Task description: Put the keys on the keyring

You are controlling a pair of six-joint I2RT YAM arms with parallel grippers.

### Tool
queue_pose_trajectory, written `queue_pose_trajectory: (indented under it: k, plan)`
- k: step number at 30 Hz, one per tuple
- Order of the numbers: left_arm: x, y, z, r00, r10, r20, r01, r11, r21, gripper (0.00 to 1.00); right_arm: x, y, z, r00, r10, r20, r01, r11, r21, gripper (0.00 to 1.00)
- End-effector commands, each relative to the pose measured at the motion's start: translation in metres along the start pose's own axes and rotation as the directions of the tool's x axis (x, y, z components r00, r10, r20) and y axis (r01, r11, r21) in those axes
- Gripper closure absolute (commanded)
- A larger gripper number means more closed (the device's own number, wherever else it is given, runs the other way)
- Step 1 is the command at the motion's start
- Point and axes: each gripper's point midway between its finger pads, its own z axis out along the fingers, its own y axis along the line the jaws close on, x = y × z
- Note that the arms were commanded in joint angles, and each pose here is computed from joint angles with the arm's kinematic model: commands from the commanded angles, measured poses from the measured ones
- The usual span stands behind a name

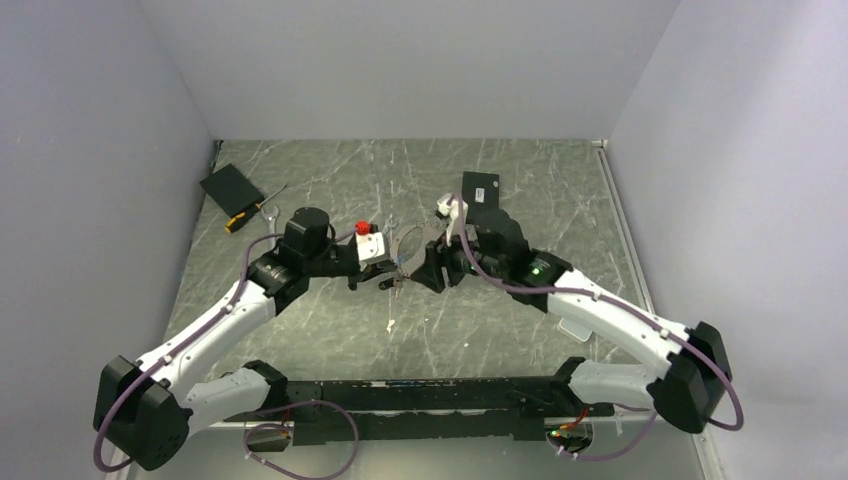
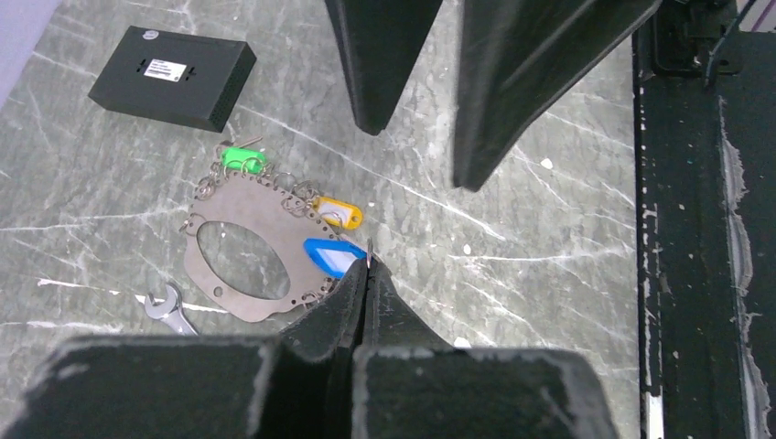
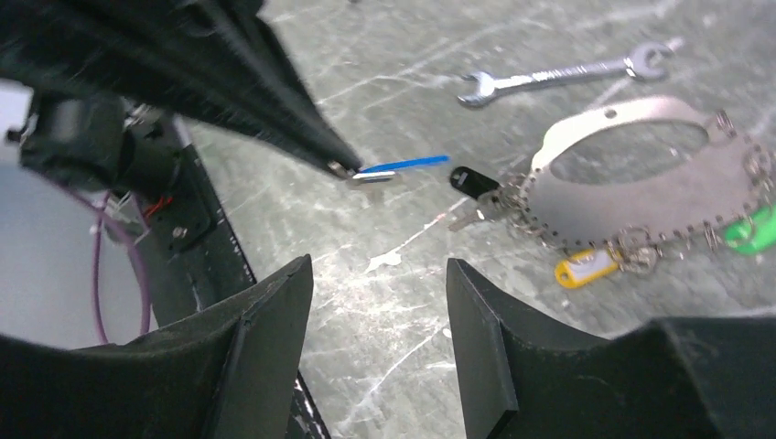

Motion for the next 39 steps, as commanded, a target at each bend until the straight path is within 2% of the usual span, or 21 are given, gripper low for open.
queue_pose_trajectory:
  k: [1,4,6,9,13,18,26,39]
  plan:
    - [-0.025,-0.012,-0.01,0.997,0.065,0.047,-0.068,0.996,0.062,1.0,-0.032,0.049,-0.026,0.93,-0.231,0.287,0.296,0.932,-0.209,0.41]
    - [-0.03,-0.019,-0.013,0.997,0.064,0.054,-0.069,0.993,0.097,1.0,-0.025,0.062,-0.041,0.831,-0.335,0.444,0.455,0.869,-0.196,0.41]
    - [-0.031,-0.021,-0.014,0.996,0.062,0.058,-0.068,0.991,0.111,1.0,-0.024,0.063,-0.05,0.774,-0.373,0.512,0.51,0.846,-0.155,0.4]
    - [-0.035,-0.025,-0.015,0.996,0.057,0.073,-0.067,0.989,0.132,1.0,-0.023,0.068,-0.052,0.757,-0.376,0.533,0.53,0.831,-0.167,0.41]
    - [-0.042,-0.032,-0.015,0.993,0.047,0.107,-0.065,0.983,0.17,1.0,-0.018,0.077,-0.044,0.756,-0.389,0.527,0.557,0.805,-0.205,0.51]
    - [-0.043,-0.038,-0.015,0.994,0.02,0.107,-0.043,0.977,0.21,1.0,-0.018,0.086,-0.045,0.701,-0.43,0.569,0.613,0.771,-0.173,0.63]
    - [-0.047,-0.042,-0.016,0.992,0.012,0.126,-0.041,0.972,0.231,1.0,-0.016,0.091,-0.028,0.715,-0.458,0.528,0.619,0.765,-0.175,0.67]
    - [-0.049,-0.047,-0.016,0.988,0.016,0.153,-0.054,0.967,0.248,1.0,-0.02,0.069,-0.02,0.731,-0.481,0.484,0.578,0.814,-0.063,0.63]
